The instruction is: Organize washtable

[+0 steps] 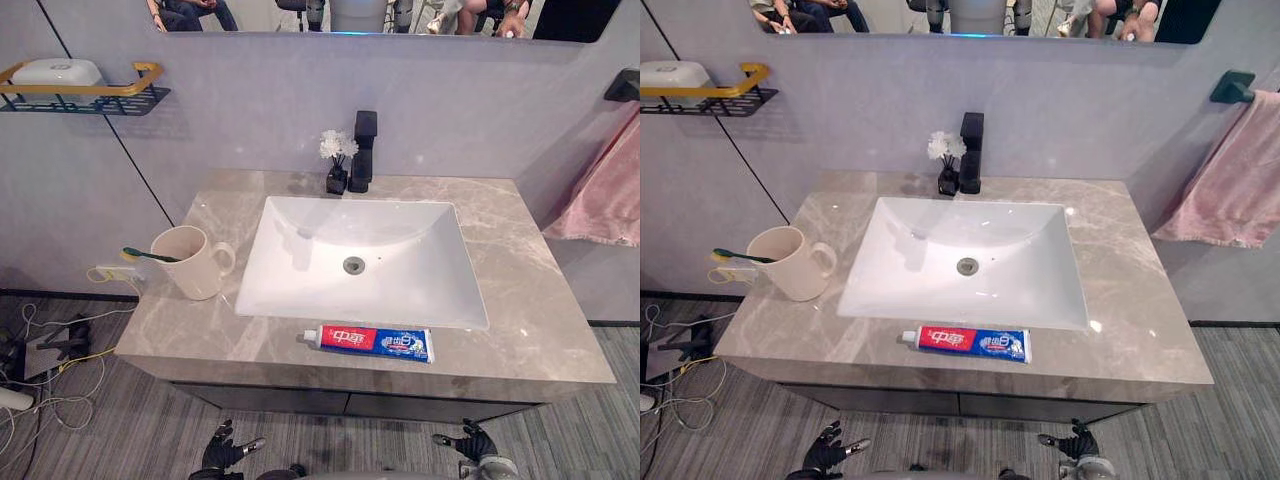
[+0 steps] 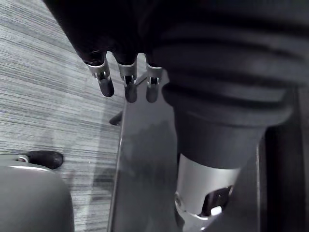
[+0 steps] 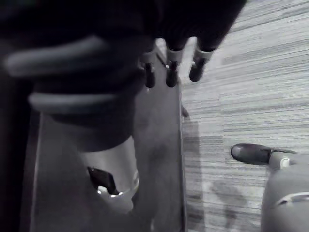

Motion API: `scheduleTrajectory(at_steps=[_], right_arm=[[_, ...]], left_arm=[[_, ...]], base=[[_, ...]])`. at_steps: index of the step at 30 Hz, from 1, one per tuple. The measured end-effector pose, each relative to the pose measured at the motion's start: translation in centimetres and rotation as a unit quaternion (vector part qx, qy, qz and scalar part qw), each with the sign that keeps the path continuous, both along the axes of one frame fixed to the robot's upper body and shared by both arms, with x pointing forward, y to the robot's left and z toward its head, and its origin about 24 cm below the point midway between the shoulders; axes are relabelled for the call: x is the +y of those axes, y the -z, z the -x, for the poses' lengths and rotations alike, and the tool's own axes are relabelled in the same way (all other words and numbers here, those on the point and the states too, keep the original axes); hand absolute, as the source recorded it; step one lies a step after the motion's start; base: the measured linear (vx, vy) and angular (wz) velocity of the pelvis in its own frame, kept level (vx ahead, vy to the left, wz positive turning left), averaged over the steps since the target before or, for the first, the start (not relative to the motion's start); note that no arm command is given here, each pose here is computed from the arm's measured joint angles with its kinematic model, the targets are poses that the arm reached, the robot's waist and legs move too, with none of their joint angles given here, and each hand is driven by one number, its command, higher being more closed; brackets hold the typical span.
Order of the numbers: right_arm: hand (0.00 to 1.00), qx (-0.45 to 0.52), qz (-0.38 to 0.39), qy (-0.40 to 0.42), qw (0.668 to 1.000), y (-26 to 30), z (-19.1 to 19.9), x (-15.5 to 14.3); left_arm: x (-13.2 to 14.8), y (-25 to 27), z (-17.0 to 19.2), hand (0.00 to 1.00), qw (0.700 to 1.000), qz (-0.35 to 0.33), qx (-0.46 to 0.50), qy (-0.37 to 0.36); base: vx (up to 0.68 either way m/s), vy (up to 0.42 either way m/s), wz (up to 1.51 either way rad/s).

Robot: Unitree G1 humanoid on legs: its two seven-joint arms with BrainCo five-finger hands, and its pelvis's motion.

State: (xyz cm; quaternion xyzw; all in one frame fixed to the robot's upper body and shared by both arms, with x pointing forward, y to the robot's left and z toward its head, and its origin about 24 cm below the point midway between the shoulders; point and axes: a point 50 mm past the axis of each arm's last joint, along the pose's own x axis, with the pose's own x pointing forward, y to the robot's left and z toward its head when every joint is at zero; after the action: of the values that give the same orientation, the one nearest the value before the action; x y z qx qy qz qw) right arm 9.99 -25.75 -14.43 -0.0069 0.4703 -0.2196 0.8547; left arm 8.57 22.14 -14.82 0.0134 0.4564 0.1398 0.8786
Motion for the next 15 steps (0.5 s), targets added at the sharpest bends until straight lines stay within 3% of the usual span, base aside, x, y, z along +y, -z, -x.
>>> scheduleTrajectory(at_steps=[7,11,15], right_arm=[[0.0,-0.006,0.009,0.032,0.999,-0.4,0.0,-1.5],[0.0,-0.01,0.018,0.04,0.999,-0.8,-0.1,-2.5],[0.0,0.0,0.028,0.055,0.998,-0.9,1.3,-3.6]], left_arm=[[2.8,-0.7,-0.3,0.0,0.998,-0.03,-0.015,-0.052],[6.8,-2.4,-0.5,0.0,0.991,-0.075,-0.044,-0.103],[10.9,-7.0,-3.1,0.0,0.968,-0.148,-0.15,-0.135]], base=[[0.02,-0.003,0.17],[-0.04,-0.011,0.15],[-0.06,-0.015,0.34]])
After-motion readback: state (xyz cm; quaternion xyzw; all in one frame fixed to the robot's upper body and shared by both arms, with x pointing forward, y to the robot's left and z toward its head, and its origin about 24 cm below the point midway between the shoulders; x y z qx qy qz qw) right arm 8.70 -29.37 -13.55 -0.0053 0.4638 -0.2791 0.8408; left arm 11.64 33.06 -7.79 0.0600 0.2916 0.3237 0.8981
